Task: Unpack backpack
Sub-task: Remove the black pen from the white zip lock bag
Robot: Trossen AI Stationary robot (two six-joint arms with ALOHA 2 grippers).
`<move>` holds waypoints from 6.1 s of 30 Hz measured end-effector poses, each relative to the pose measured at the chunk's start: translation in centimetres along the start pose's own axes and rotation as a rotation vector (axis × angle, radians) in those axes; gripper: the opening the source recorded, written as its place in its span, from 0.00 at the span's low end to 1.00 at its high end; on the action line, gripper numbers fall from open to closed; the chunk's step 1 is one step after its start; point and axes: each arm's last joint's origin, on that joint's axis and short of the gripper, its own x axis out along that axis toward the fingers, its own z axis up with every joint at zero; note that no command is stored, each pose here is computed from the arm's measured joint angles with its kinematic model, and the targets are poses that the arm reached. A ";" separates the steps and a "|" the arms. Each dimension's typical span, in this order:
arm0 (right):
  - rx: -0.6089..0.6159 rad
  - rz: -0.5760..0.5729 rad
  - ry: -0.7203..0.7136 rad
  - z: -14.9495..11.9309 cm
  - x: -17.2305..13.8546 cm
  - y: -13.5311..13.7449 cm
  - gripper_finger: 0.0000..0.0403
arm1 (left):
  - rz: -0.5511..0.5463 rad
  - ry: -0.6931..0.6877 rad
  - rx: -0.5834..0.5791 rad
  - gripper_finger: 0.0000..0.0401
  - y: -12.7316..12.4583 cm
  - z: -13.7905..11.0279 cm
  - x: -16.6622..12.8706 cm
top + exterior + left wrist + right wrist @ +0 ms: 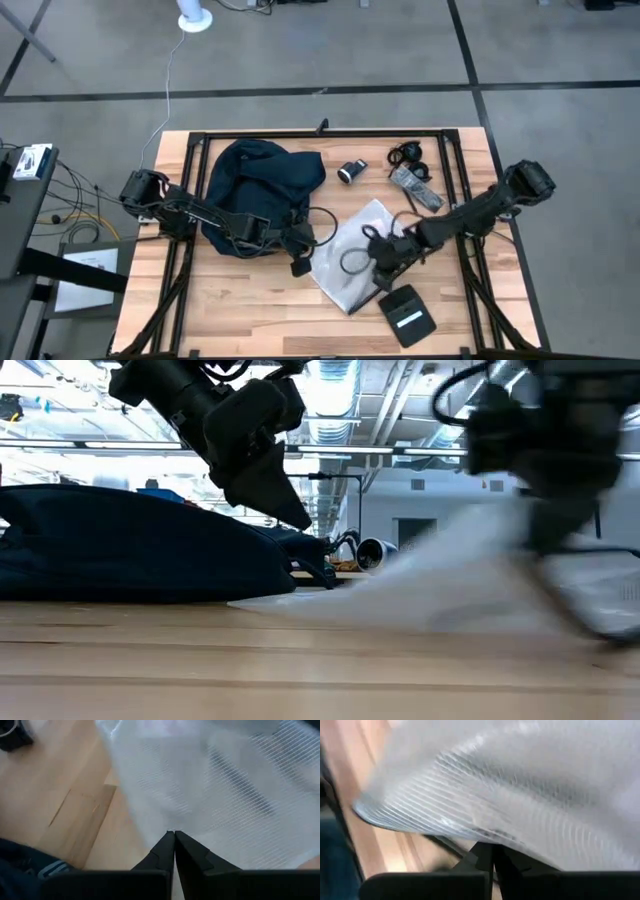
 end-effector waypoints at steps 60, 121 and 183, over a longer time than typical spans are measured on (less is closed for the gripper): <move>-0.595 -0.149 -0.348 1.9 -0.9 2.6 0.00 | 0.358 -0.037 0.271 0.13 1.2 -1.3 1.6; -0.326 -0.448 -0.272 9.9 7.4 -7.4 0.13 | 0.348 -0.042 0.145 0.13 0.5 -1.9 1.4; 0.385 -0.676 -0.168 5.9 -11.5 -20.2 0.16 | 0.305 -0.151 0.021 0.13 -4.0 -3.6 -0.5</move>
